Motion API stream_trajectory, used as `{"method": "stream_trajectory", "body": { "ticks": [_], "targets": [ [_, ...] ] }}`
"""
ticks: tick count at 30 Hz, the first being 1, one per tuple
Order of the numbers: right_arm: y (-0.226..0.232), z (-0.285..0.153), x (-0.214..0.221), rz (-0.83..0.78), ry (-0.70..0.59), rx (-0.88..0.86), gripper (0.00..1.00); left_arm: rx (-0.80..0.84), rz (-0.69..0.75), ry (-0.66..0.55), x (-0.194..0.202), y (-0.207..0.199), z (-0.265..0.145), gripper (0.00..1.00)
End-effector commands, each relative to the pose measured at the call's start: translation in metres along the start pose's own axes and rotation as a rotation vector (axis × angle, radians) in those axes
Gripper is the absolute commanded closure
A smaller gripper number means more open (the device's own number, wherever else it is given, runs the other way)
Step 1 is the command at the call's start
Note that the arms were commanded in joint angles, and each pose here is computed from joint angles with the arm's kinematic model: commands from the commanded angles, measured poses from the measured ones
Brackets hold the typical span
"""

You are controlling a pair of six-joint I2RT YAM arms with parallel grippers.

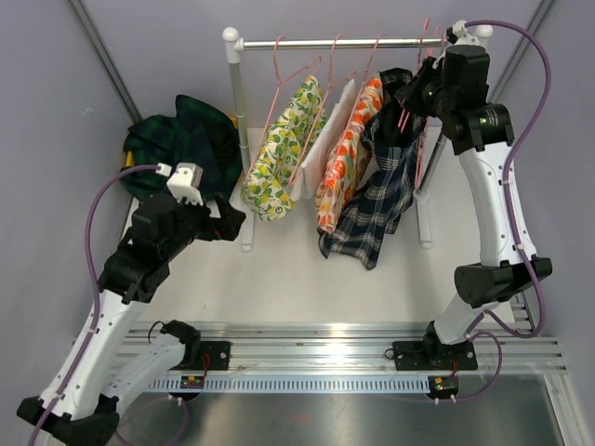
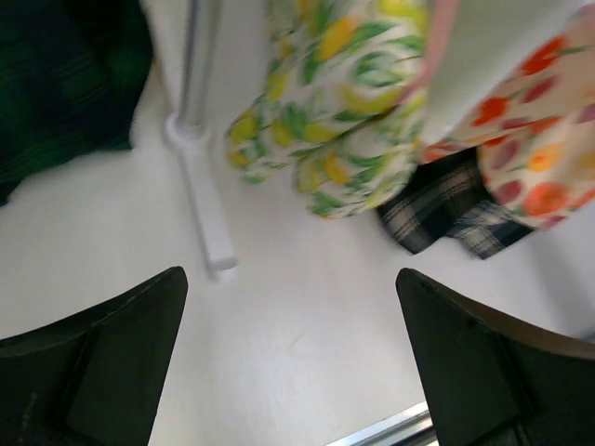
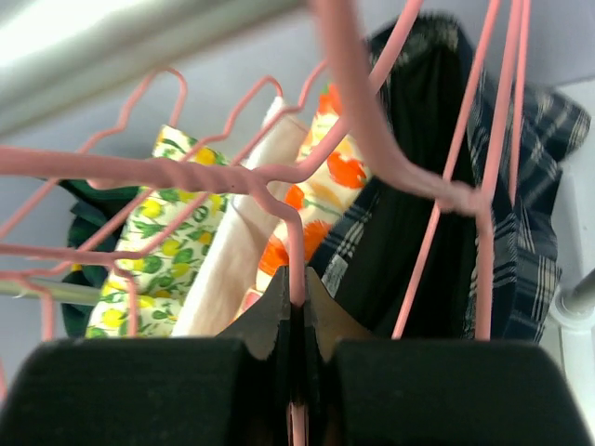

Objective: Remove the skirt from the hanger

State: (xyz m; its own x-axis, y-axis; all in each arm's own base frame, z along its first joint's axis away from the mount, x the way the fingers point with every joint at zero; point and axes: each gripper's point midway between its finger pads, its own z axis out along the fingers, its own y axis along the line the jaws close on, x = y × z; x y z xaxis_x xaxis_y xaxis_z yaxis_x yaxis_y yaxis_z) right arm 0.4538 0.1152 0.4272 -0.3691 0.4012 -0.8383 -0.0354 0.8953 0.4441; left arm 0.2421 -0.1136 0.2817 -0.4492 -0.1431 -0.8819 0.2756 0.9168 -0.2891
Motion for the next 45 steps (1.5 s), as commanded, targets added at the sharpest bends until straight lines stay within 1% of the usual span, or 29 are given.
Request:
{"method": "stream_trajectory", "body": {
  "ticks": [1, 2, 3, 4, 6, 7, 8, 9, 10, 11, 12, 13, 14, 16, 17, 19, 20, 24, 26, 27, 30, 31, 35, 37, 40, 41, 42, 44, 45],
  "targets": [
    [0.040, -0.039, -0.042, -0.007, -0.113, -0.143, 1.00, 0.277, 0.050, -0.205, -0.080, -0.081, -0.015, 0.01],
    [0.042, -0.043, -0.044, -0.007, -0.119, -0.151, 1.00, 0.353, 0.081, -0.193, -0.079, -0.108, -0.017, 0.01],
    [0.044, -0.045, -0.045, -0.007, -0.121, -0.156, 1.00, 0.379, 0.101, -0.197, -0.095, -0.129, -0.010, 0.01],
    [0.044, -0.047, -0.047, -0.007, -0.127, -0.156, 1.00, 0.428, 0.147, -0.191, -0.093, -0.157, -0.012, 0.01],
    [0.044, -0.048, -0.045, -0.007, -0.122, -0.156, 1.00, 0.465, 0.179, -0.204, -0.101, -0.189, -0.007, 0.01],
    [0.042, -0.048, -0.043, -0.008, -0.115, -0.152, 1.00, 0.506, 0.194, -0.198, -0.104, -0.217, -0.003, 0.01],
    [0.044, -0.051, -0.042, -0.006, -0.111, -0.159, 1.00, 0.532, 0.200, -0.191, -0.102, -0.232, 0.001, 0.01],
    [0.041, -0.049, -0.037, -0.004, -0.098, -0.154, 1.00, 0.564, 0.197, -0.208, -0.106, -0.248, 0.001, 0.01],
    [0.041, -0.050, -0.035, -0.001, -0.093, -0.157, 1.00, 0.608, 0.205, -0.193, -0.098, -0.272, 0.004, 0.01],
    [0.043, -0.057, -0.037, -0.002, -0.105, -0.167, 1.00, 0.634, 0.206, -0.196, -0.095, -0.284, 0.006, 0.01],
    [0.039, -0.056, -0.031, -0.001, -0.091, -0.160, 1.00, 0.669, 0.196, -0.219, -0.097, -0.299, 0.006, 0.01],
    [0.039, -0.057, -0.029, 0.002, -0.088, -0.160, 1.00, 0.698, 0.199, -0.204, -0.088, -0.312, 0.010, 0.01],
    [0.040, -0.066, -0.032, 0.001, -0.103, -0.170, 1.00, 0.722, 0.212, -0.161, -0.068, -0.328, 0.022, 0.01],
    [0.038, -0.072, -0.027, -0.004, -0.097, -0.168, 1.00, 0.746, 0.220, -0.122, -0.044, -0.346, 0.035, 0.01],
    [0.037, -0.073, -0.026, -0.005, -0.094, -0.164, 1.00, 0.727, 0.240, -0.060, -0.015, -0.351, 0.057, 0.01],
    [0.035, -0.078, -0.023, -0.008, -0.089, -0.161, 1.00, 0.749, 0.218, -0.034, 0.007, -0.363, 0.071, 0.01],
    [0.034, -0.079, -0.021, -0.011, -0.082, -0.161, 1.00, 0.746, 0.226, 0.005, 0.030, -0.367, 0.085, 0.01],
    [0.033, -0.088, -0.018, -0.017, -0.080, -0.163, 1.00, 0.755, 0.207, 0.013, 0.062, -0.384, 0.099, 0.01],
    [0.033, -0.094, -0.018, -0.019, -0.080, -0.163, 1.00, 0.777, 0.188, -0.005, 0.065, -0.394, 0.098, 0.01],
    [0.035, -0.098, -0.020, -0.022, -0.087, -0.169, 1.00, 0.735, 0.187, -0.009, 0.070, -0.394, 0.107, 0.01],
    [0.037, -0.109, -0.022, -0.021, -0.086, -0.174, 1.00, 0.716, 0.178, -0.030, 0.073, -0.398, 0.113, 0.01],
    [0.038, -0.114, -0.025, -0.022, -0.092, -0.177, 1.00, 0.722, 0.179, -0.022, 0.081, -0.400, 0.113, 0.01],
    [0.038, -0.130, -0.028, -0.021, -0.093, -0.173, 1.00, 0.745, 0.147, -0.039, 0.089, -0.413, 0.109, 0.01],
    [0.041, -0.138, -0.032, -0.017, -0.102, -0.180, 1.00, 0.731, 0.139, -0.051, 0.093, -0.416, 0.107, 0.01],
    [0.043, -0.149, -0.035, -0.011, -0.104, -0.181, 1.00, 0.705, 0.103, -0.089, 0.090, -0.416, 0.101, 0.01],
    [0.043, -0.151, -0.034, -0.008, -0.098, -0.183, 1.00, 0.708, 0.081, -0.119, 0.086, -0.416, 0.095, 0.01],
    [0.044, -0.154, -0.036, -0.009, -0.105, -0.187, 1.00, 0.666, 0.058, -0.149, 0.083, -0.410, 0.097, 0.01],
    [0.045, -0.158, -0.035, -0.006, -0.101, -0.191, 1.00, 0.659, 0.028, -0.198, 0.077, -0.413, 0.087, 0.01],
    [0.045, -0.160, -0.035, -0.005, -0.099, -0.193, 1.00, 0.593, 0.026, -0.228, 0.072, -0.407, 0.090, 0.01]
  ]
}}
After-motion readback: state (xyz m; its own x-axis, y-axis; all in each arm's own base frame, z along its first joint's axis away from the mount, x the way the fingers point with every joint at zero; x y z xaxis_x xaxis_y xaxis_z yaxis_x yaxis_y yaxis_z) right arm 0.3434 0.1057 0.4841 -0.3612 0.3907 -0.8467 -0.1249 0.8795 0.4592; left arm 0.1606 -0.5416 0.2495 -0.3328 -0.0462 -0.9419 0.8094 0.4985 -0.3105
